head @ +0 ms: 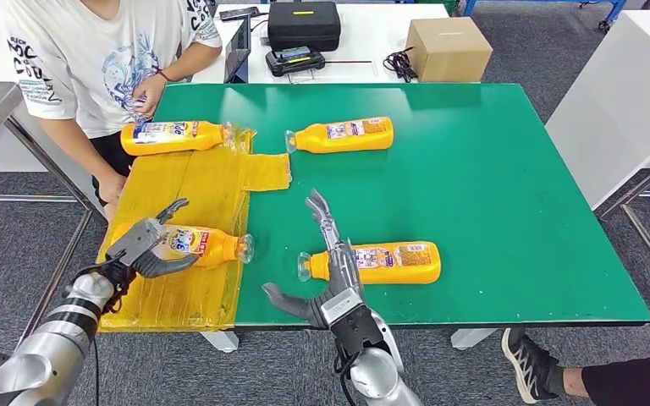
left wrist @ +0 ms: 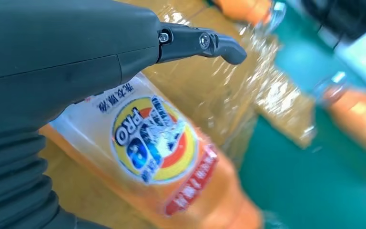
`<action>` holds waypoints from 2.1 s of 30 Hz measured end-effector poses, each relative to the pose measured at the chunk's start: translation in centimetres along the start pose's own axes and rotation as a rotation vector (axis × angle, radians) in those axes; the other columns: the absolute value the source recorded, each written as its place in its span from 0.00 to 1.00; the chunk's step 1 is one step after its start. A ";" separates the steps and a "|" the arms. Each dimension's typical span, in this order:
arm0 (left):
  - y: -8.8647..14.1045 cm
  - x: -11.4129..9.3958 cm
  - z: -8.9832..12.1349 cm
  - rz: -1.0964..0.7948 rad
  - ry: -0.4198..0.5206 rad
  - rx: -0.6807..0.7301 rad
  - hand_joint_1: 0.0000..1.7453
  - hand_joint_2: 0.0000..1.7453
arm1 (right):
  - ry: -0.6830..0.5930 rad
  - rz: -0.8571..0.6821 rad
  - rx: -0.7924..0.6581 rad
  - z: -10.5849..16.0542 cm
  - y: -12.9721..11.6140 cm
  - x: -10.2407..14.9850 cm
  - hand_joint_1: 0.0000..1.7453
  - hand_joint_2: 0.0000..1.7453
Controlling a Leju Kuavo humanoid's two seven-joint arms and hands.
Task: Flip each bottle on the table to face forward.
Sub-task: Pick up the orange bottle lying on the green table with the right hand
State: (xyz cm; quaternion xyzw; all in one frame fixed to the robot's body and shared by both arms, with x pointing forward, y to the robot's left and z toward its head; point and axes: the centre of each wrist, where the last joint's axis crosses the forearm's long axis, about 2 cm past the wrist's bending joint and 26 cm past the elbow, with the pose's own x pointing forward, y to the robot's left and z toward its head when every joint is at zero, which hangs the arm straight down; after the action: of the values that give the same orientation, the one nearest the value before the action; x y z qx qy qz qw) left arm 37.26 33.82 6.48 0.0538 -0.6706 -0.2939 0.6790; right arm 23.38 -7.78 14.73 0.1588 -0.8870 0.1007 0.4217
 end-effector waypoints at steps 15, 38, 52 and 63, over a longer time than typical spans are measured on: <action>-4.5 1.5 0.2 0.164 -0.149 0.549 0.00 0.00 | 0.035 0.036 0.006 0.2 0.6 -0.3 0.00 1.00; -4.0 4.4 0.1 0.092 -0.252 0.776 0.00 1.00 | 0.065 0.041 0.025 0.7 1.1 -0.8 0.00 1.00; -7.6 1.7 3.3 0.451 -0.190 0.734 0.00 1.00 | 0.315 0.556 0.189 2.0 -7.4 -2.3 0.00 1.00; -9.3 0.6 5.7 0.420 -0.159 0.710 0.00 1.00 | 0.504 0.769 0.314 3.0 -14.7 -3.2 0.00 1.00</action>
State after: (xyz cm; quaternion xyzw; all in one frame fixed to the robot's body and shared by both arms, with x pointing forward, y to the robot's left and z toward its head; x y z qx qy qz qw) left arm 28.84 27.72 3.25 0.1237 -0.7769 0.0972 0.6097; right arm 28.54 -21.69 11.03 -0.1479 -0.7257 0.4174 0.5266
